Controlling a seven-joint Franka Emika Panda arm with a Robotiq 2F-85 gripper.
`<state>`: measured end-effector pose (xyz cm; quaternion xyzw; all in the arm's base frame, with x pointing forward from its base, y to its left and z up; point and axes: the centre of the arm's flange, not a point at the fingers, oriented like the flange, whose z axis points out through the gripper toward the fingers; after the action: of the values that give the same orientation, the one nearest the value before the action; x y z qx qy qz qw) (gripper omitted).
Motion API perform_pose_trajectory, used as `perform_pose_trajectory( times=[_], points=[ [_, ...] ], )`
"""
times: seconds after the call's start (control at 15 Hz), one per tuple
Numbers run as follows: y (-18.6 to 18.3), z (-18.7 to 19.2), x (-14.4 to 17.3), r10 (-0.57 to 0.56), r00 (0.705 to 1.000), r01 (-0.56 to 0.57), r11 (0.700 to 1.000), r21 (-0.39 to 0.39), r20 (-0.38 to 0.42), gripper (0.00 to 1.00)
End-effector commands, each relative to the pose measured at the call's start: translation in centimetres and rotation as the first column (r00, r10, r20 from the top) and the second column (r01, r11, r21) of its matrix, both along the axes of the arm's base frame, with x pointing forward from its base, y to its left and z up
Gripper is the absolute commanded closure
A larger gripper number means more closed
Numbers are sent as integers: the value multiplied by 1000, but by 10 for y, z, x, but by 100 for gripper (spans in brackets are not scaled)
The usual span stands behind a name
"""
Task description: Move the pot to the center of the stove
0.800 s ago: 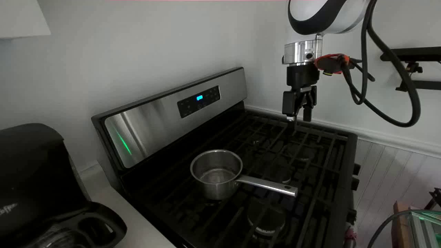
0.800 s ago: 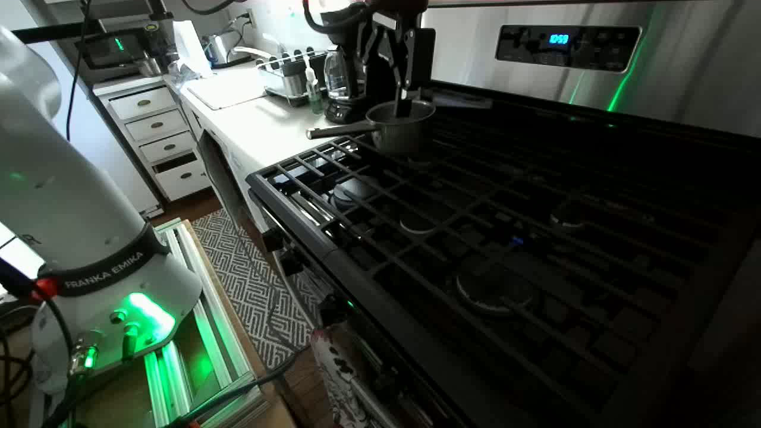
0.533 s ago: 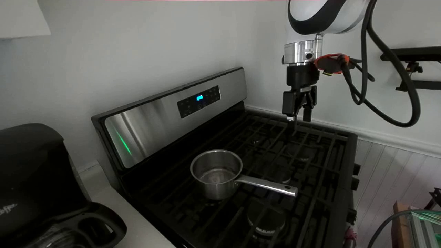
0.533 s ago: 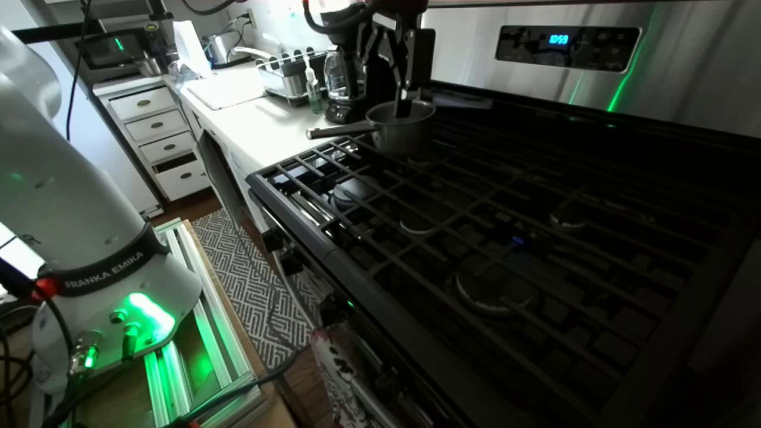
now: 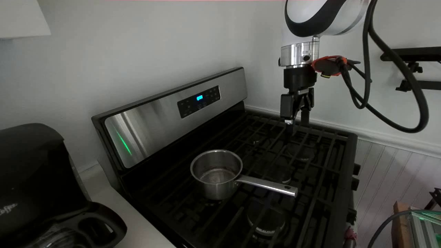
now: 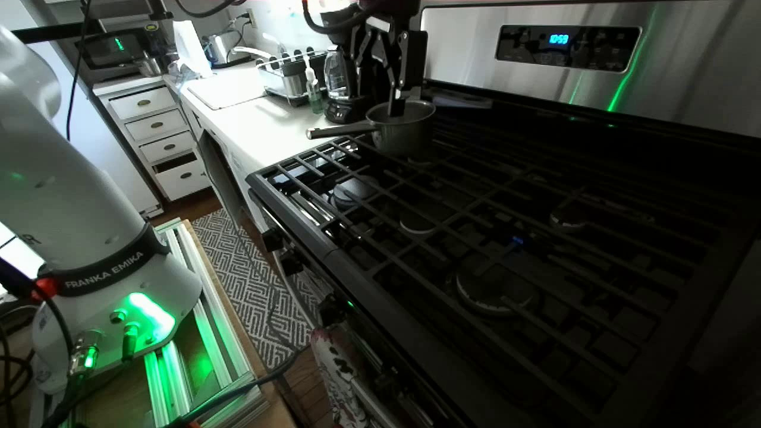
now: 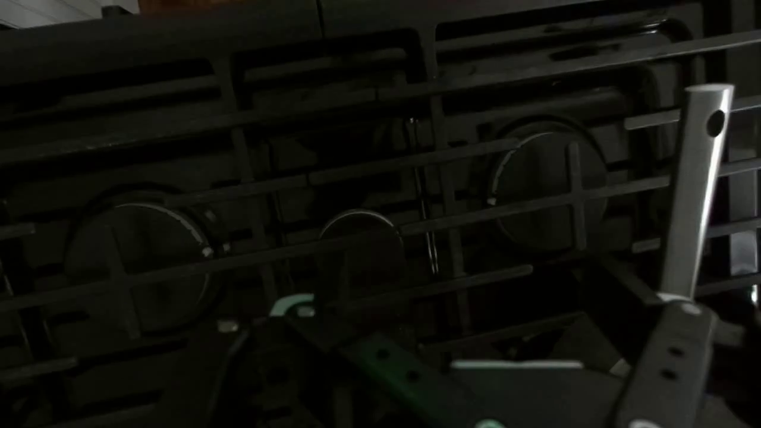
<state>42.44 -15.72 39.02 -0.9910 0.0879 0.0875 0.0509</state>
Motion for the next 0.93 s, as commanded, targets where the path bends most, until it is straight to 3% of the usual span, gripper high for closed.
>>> perform_pose_trajectory(
  times=[0.0,0.67,0.87],
  points=[
    [37,-8,-1,38,999,-38,999,-2,-16,0],
    [119,-47,-2,11,999,-11,1000,1,-35,0],
    [110,-42,1,41,998,-41,999,2,-52,0]
  ],
)
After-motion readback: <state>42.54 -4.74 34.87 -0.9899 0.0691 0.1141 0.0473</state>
